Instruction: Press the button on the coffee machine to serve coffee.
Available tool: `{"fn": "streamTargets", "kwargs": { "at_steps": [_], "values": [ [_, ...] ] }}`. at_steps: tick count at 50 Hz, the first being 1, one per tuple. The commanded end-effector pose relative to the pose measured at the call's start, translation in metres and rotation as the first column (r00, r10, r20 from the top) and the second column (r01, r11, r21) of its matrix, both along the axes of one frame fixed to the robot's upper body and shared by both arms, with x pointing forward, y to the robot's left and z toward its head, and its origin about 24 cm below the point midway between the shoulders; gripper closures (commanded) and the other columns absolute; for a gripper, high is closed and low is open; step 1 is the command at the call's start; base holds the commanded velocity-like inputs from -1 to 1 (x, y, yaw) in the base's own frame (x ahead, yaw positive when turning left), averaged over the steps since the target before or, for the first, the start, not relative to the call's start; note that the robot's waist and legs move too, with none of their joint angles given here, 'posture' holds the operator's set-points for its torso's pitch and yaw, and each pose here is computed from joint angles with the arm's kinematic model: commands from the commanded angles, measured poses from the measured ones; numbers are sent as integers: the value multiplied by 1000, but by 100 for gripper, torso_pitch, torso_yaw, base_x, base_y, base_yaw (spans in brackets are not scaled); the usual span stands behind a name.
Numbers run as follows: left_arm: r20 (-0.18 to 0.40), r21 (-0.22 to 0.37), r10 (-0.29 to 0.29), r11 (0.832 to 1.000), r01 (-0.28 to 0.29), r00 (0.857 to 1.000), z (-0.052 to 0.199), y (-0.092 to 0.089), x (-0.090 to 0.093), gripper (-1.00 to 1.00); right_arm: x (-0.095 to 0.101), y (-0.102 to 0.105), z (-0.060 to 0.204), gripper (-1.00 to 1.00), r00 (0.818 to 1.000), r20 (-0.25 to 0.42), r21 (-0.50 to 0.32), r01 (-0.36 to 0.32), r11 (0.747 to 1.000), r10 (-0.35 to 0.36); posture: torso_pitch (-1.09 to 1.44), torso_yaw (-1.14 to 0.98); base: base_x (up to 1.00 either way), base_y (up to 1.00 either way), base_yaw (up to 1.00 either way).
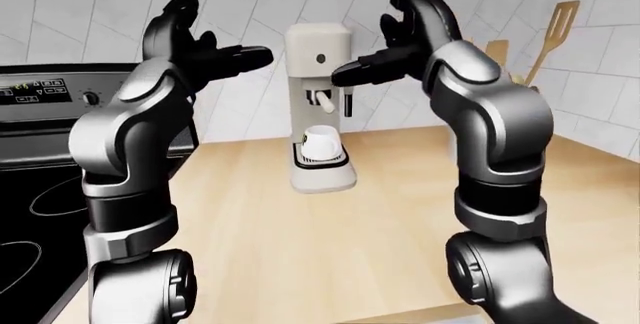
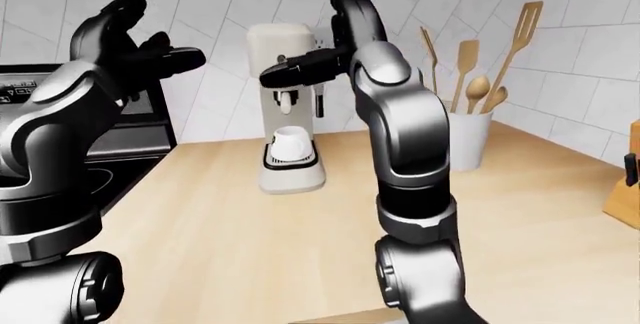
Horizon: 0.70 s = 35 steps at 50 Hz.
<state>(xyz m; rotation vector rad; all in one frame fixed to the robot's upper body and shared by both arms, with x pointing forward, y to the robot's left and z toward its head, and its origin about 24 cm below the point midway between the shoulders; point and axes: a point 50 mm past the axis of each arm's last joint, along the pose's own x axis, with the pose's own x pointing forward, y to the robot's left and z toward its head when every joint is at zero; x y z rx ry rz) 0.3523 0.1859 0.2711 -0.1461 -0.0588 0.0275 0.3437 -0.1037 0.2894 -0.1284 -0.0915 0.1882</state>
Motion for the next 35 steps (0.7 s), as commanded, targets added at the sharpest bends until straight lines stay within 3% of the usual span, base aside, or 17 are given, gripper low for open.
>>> {"fn": "streamTargets", "kwargs": {
  "at_steps": [1,7,15,35],
  "values": [
    [82,-1,1,1000,-1,997,18,0,-3,-100,-4,3,17,-100,997,72,13,-13,1000,12,-76,0,0,0,0],
    [80,-1,5,1000,-5,997,16,2,-4,-100,-6,17,18,-100,996,73,11,-57,998,56,-76,0,0,0,0],
    [75,-1,11,1000,-10,997,13,3,-4,-100,-14,36,14,-100,984,58,6,-168,986,168,-76,0,0,0,0],
    [74,-1,14,1000,-14,997,12,4,-5,-100,-30,52,6,-100,974,52,-4,-220,976,219,-76,0,0,0,0]
  ]
}}
